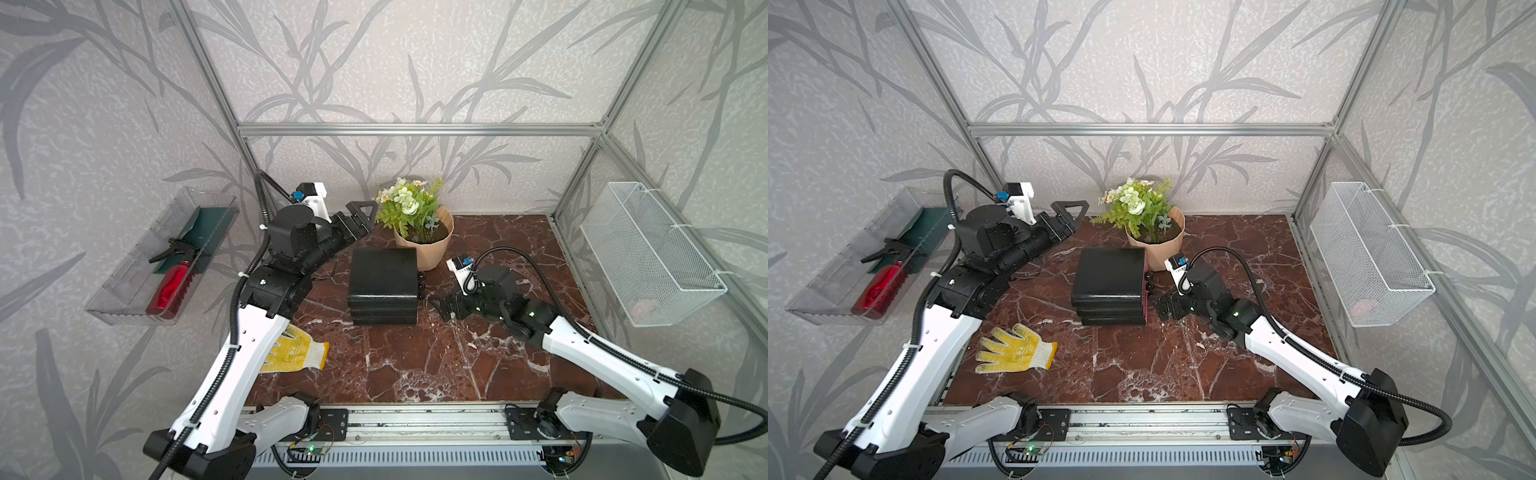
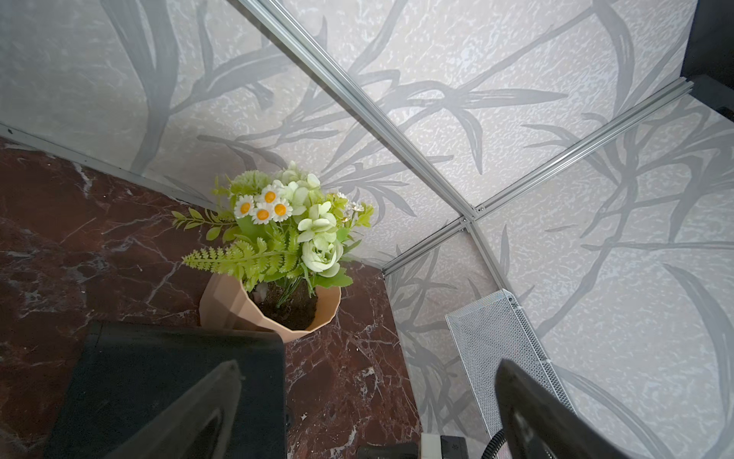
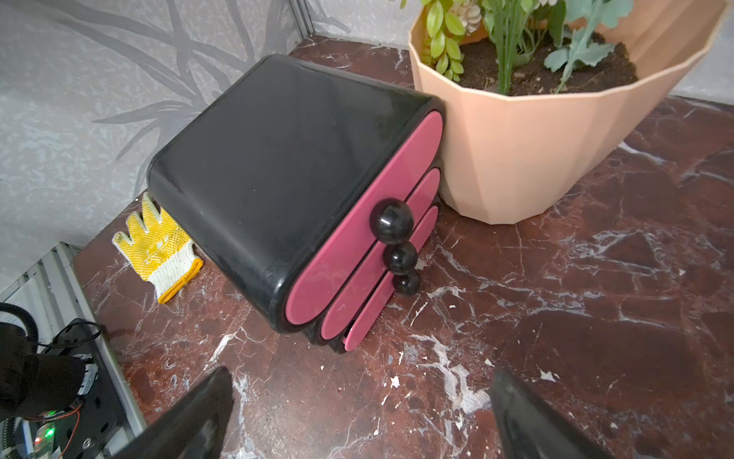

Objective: Take the sponge out of the drawer
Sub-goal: Open the drawer in the storage box.

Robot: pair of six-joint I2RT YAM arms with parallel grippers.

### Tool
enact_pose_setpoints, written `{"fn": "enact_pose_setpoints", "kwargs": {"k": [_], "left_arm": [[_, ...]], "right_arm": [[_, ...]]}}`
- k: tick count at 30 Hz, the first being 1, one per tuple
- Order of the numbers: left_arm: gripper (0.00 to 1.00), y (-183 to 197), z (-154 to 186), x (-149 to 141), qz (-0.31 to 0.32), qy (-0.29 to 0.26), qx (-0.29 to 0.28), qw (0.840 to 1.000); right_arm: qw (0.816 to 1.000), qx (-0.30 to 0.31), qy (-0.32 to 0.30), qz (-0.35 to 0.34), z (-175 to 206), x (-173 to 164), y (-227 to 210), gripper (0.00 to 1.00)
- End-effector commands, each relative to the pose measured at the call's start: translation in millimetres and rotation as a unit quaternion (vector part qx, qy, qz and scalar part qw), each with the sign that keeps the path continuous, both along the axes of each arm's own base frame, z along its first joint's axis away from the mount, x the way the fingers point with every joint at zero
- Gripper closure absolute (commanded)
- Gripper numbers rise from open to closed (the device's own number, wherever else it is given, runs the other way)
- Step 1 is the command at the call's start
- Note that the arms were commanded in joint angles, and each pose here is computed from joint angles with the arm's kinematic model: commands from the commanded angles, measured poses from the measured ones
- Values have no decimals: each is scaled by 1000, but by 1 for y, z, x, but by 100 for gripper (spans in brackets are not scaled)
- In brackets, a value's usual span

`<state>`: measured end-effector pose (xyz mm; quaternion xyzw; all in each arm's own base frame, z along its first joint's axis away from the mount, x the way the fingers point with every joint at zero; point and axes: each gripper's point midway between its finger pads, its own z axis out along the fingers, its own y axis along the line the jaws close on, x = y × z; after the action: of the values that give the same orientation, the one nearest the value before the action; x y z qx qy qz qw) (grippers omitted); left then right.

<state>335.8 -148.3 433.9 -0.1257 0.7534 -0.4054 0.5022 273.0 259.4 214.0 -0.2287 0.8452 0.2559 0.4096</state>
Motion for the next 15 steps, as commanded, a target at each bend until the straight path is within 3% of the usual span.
{"fn": "enact_pose_setpoints", "kwargs": {"k": [1, 10, 15], "left_arm": [[1, 1, 16, -2, -1, -15, -4, 1000], [1, -7, 17, -2, -22, -15, -13, 1000], [1, -5, 9, -8, -27, -36, 12, 999]], "right_arm": [[1000, 4, -4, -10, 7, 9, 3, 1], [1000, -11, -4, -6, 0, 12, 4, 1], [1000, -14, -11, -25, 4, 15, -2, 1]]}}
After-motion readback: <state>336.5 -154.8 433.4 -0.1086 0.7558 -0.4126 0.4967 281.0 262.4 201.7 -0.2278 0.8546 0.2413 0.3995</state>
